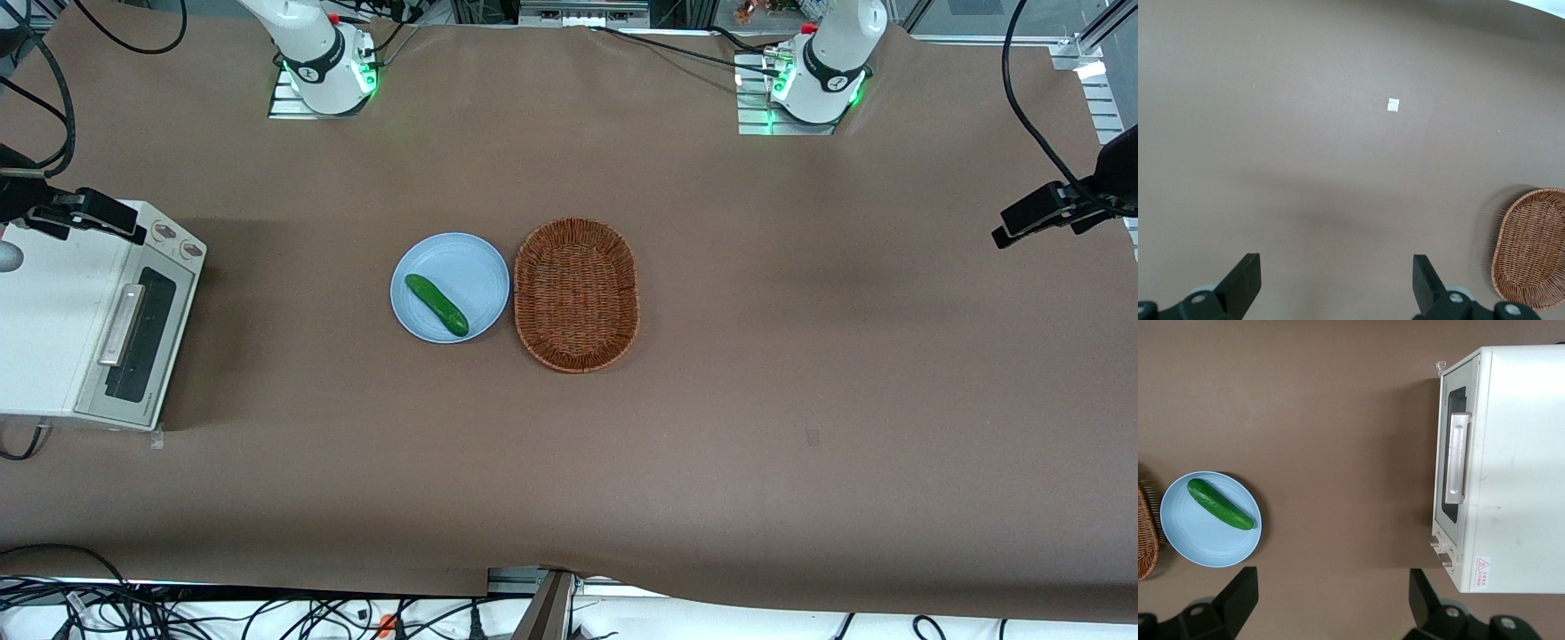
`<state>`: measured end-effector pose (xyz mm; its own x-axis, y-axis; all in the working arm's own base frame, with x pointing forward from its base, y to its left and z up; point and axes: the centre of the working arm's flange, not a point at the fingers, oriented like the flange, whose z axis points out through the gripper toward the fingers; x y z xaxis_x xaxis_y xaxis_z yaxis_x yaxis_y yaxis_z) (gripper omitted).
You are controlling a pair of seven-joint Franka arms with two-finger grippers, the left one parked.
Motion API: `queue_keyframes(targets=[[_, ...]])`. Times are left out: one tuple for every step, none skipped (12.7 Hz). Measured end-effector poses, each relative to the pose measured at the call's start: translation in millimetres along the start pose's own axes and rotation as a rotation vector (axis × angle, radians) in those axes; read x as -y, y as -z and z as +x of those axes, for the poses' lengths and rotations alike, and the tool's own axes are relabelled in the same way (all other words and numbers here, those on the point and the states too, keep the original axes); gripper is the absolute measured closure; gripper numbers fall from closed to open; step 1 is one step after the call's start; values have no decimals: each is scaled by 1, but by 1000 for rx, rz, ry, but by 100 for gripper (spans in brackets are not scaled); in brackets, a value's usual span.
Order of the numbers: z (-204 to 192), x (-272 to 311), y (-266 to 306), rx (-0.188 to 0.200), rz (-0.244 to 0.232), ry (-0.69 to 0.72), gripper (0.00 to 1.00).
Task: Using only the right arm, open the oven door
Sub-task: 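Move the right gripper toward the toaster oven's silver door handle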
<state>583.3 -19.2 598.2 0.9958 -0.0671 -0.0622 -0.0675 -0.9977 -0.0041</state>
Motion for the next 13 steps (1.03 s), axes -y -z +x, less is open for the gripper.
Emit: queue_keyframes(targets=[[0, 0, 0, 3, 0, 0, 0], [-1, 0, -1, 10, 0, 0, 0], [-1, 0, -1, 13, 0, 2, 0], [-2, 1, -1, 15, 0, 4, 0], [-2, 3, -2, 17, 0, 7, 0], [-2, 4, -2, 19, 0, 11, 0], [-2, 5, -2, 21, 0, 14, 0], [-3, 7, -3, 26, 0, 17, 0], [-3, 7, -4, 34, -1, 19, 0], [-4, 8, -6, 43, -1, 20, 0], [-4, 8, -8, 53, -1, 20, 0], [-5, 8, -9, 61, -2, 20, 0], [-5, 8, -10, 66, -2, 20, 0]])
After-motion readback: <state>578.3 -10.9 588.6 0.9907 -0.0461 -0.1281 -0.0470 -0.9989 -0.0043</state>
